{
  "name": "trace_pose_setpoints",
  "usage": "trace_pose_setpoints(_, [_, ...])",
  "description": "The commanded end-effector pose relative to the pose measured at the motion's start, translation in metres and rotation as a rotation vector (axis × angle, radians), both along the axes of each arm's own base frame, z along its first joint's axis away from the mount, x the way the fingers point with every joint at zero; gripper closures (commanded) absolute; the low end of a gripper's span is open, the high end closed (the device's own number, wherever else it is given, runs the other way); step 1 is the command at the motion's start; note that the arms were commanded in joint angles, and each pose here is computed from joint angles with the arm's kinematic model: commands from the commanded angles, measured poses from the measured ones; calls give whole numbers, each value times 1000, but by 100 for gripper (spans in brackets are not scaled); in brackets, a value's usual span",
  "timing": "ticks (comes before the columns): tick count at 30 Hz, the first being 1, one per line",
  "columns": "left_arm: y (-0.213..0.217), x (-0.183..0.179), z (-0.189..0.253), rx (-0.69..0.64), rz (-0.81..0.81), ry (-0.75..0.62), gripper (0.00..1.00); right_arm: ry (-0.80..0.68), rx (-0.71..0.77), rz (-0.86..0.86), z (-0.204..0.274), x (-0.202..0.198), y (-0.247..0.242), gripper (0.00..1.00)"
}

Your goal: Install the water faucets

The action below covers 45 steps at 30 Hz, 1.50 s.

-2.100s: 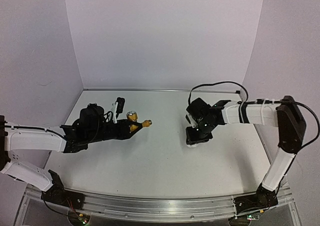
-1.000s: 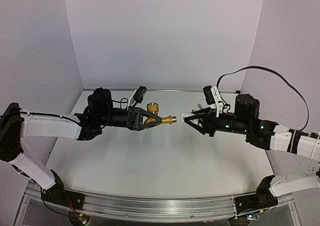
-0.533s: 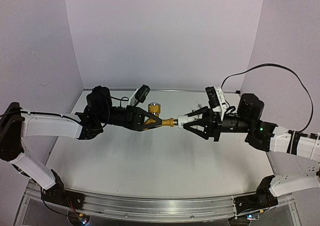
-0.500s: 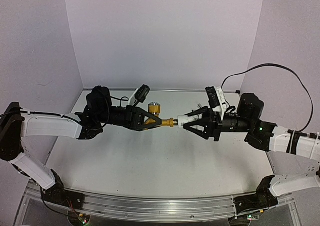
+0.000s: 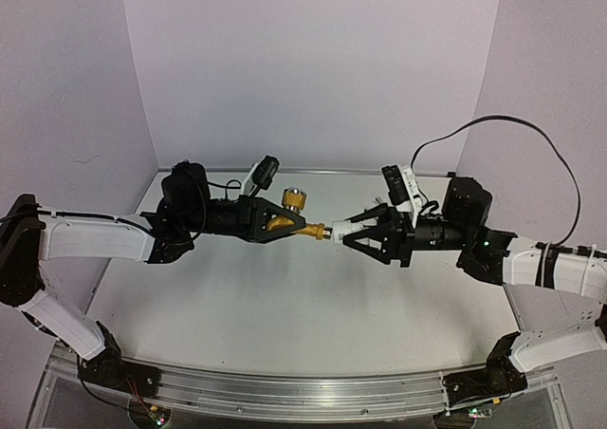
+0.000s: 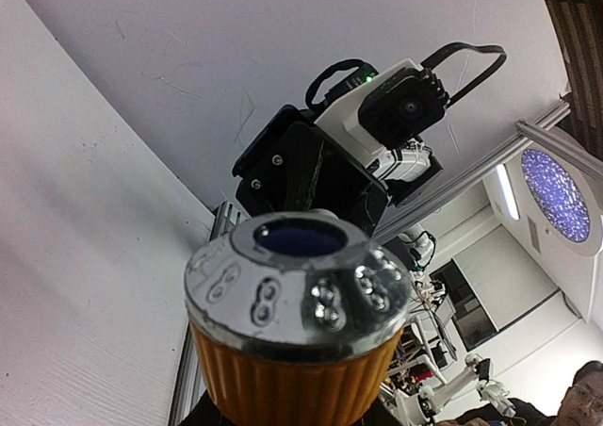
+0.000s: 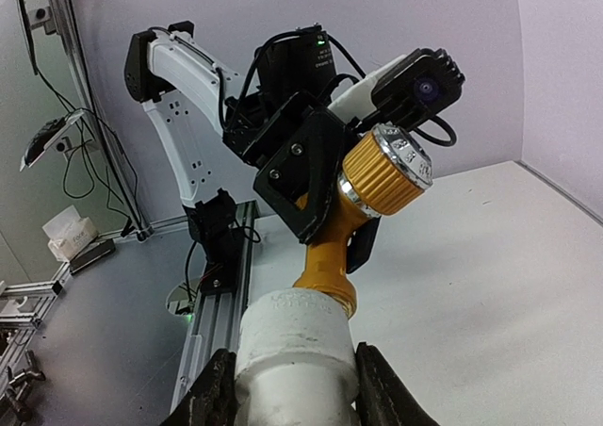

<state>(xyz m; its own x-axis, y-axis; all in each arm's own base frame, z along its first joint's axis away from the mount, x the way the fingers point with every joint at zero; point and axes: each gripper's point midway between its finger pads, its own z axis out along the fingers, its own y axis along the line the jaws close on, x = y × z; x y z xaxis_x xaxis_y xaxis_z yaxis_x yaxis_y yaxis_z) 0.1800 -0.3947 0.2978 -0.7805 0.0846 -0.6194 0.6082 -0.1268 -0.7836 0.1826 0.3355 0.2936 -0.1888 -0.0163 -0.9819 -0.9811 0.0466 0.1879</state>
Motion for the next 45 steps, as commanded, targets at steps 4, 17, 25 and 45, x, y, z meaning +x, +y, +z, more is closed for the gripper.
trace_pose_setpoints(4, [3, -30, 49, -143, -27, -164, 100, 5, 180, -76, 33, 12, 0, 100])
trace_pose_setpoints(17, [2, -23, 56, -202, 114, -161, 100, 98, 305, -48, 33, 14, 3, 100])
trace_pose_setpoints(25, [14, -8, 54, -217, 289, -152, 100, 167, 390, -30, 44, 15, 1, 100])
trace_pose_setpoints(45, [57, 60, -27, 221, 756, -61, 100, 590, -1081, -705, -229, 97, -56, 100])
